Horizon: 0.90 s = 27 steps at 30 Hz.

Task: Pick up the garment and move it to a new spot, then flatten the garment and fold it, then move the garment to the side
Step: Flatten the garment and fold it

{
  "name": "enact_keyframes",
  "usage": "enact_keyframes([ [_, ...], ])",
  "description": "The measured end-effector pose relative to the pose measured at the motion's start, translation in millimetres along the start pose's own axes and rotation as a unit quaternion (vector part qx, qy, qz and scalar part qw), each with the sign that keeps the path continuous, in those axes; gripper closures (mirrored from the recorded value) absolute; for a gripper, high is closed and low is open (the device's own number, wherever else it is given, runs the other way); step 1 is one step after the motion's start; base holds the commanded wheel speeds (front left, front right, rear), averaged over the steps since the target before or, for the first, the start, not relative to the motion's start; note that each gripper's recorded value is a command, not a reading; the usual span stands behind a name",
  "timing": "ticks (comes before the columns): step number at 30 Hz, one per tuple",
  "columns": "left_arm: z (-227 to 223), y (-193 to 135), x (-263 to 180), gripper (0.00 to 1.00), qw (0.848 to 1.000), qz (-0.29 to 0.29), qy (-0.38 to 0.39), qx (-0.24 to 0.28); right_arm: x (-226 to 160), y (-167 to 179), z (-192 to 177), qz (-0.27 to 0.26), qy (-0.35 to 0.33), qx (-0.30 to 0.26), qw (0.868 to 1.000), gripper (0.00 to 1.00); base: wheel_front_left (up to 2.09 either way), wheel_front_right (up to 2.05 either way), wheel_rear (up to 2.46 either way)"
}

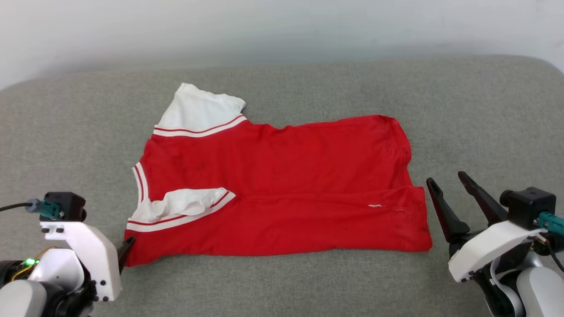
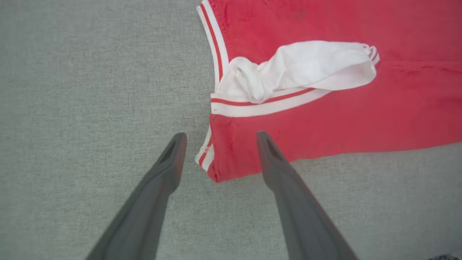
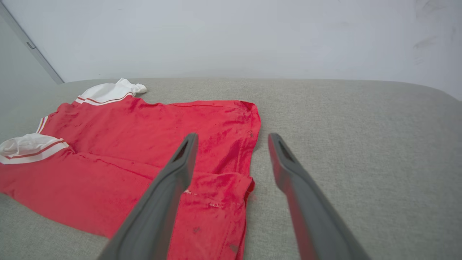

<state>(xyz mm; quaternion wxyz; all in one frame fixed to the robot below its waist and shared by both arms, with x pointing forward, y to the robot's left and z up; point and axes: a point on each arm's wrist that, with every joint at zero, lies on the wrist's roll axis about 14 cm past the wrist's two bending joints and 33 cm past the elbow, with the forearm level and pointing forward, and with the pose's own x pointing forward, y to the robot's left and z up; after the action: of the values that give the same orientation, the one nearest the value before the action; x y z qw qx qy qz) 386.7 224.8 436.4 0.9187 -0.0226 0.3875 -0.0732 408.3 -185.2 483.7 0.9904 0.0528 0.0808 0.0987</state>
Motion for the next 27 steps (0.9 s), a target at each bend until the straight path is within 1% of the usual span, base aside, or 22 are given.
enact_keyframes([
  [6,-24,9,19,0.00,0.996,0.021,0.087,-0.006,9,-1,-10,-0.010,0.009,0.018,1.000,0.00,0.00,0.00,0.00],
  [11,-45,1,44,0.00,0.989,0.007,0.142,-0.036,12,-11,-28,-0.026,0.032,0.032,0.999,0.00,0.00,0.00,0.00],
  [14,-51,-5,52,0.00,0.984,-0.006,0.168,-0.052,8,-21,-33,-0.042,0.038,0.035,0.998,0.00,0.00,0.00,0.00],
  [15,-52,-6,53,0.40,0.984,-0.009,0.172,-0.056,6,-25,-34,-0.049,0.040,0.036,0.997,0.00,0.00,0.00,0.00],
  [16,-52,-7,53,0.90,0.983,-0.013,0.172,-0.062,4,-29,-34,-0.055,0.042,0.037,0.997,0.00,0.00,0.00,0.00],
  [17,-52,-9,53,1.00,0.983,-0.017,0.171,-0.068,2,-32,-34,-0.059,0.044,0.040,0.996,0.00,0.00,0.00,0.00],
  [20,-48,-21,51,1.00,0.985,-0.037,0.152,-0.078,-4,-41,-34,-0.069,0.056,0.052,0.995,0.00,0.00,0.00,0.00],
  [23,-42,-24,45,1.00,0.988,-0.041,0.126,-0.077,-10,-46,-35,-0.069,0.085,0.056,0.992,0.00,0.00,0.00,0.00],
  [27,-22,-30,31,1.00,0.995,-0.046,0.072,-0.059,-21,-47,-49,-0.058,0.167,0.057,0.983,0.00,0.00,0.00,0.00],
])
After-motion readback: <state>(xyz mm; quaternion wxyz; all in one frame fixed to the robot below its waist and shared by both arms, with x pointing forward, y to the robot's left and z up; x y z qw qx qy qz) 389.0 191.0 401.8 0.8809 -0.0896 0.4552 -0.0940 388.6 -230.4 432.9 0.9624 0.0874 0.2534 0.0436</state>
